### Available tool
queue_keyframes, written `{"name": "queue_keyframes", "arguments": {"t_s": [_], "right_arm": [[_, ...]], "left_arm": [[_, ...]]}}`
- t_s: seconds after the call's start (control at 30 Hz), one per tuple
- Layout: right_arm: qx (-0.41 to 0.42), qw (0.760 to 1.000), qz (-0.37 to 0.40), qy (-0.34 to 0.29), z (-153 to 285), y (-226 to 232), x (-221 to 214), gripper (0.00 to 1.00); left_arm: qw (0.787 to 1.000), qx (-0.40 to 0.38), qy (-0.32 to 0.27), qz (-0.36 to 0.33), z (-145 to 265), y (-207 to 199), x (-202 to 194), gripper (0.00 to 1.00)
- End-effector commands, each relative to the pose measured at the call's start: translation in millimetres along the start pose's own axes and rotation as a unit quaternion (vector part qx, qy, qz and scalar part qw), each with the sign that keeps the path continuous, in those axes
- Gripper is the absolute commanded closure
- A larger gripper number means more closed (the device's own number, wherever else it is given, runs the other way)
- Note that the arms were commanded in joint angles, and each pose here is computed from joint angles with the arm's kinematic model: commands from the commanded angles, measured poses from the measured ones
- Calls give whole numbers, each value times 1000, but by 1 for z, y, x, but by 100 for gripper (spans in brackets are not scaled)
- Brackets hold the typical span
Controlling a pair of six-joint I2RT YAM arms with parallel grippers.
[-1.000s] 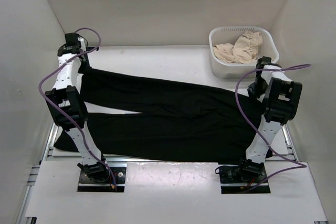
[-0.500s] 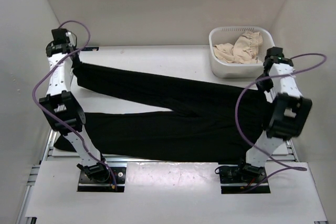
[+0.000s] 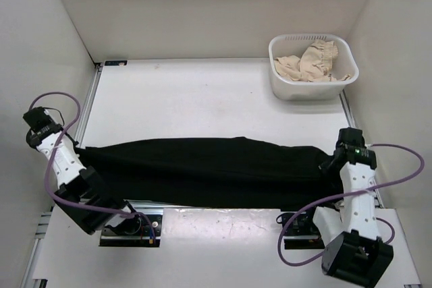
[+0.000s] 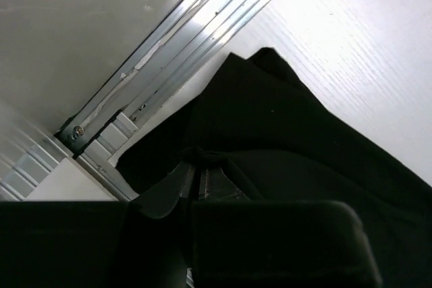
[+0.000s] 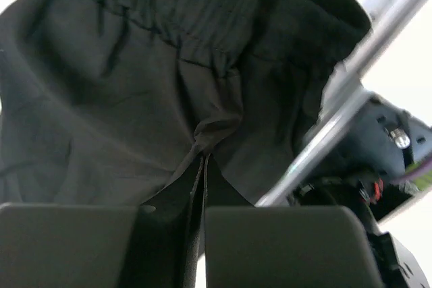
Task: Fold and stack the trousers
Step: Fold the trousers
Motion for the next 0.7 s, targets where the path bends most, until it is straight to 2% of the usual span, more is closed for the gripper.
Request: {"name": "queue_keyframes", "arguments": {"t_s": [0.0,0.13,0.27,0.5,0.57,0.67], "right_arm": [[5,1000,-15,-9,4,-10,-3,100],[-3,999,4,-35,7,-15,5,100],[24,998,8,-58,19,6,22,100],[60,991,18,-115,64,63,75,100],[77,989,18,-127,78,71,83,100],[87,991,17,-105,78,68,74,100]], "left_arm": [[999,2,-43,23,-12,14,14,86],[998,-5,-40,41,-19,26,20,86],[997,-37,-59,26,-19,13,41,86],[981,-67,-180,-13,31,-4,126,86],[977,-71,-201,-14,42,-3,139,86],[974,-74,-213,-15,50,-3,144,86]]}}
Point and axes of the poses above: each gripper's point midway between its finger pads, its own z axis back along the fingers, its own y axis along the line the jaws close on, x = y × z, the point moved 4 cm from there along z, back along the fingers, and after that the axes turned 14 degrees about -z, right-handed, at the moved point
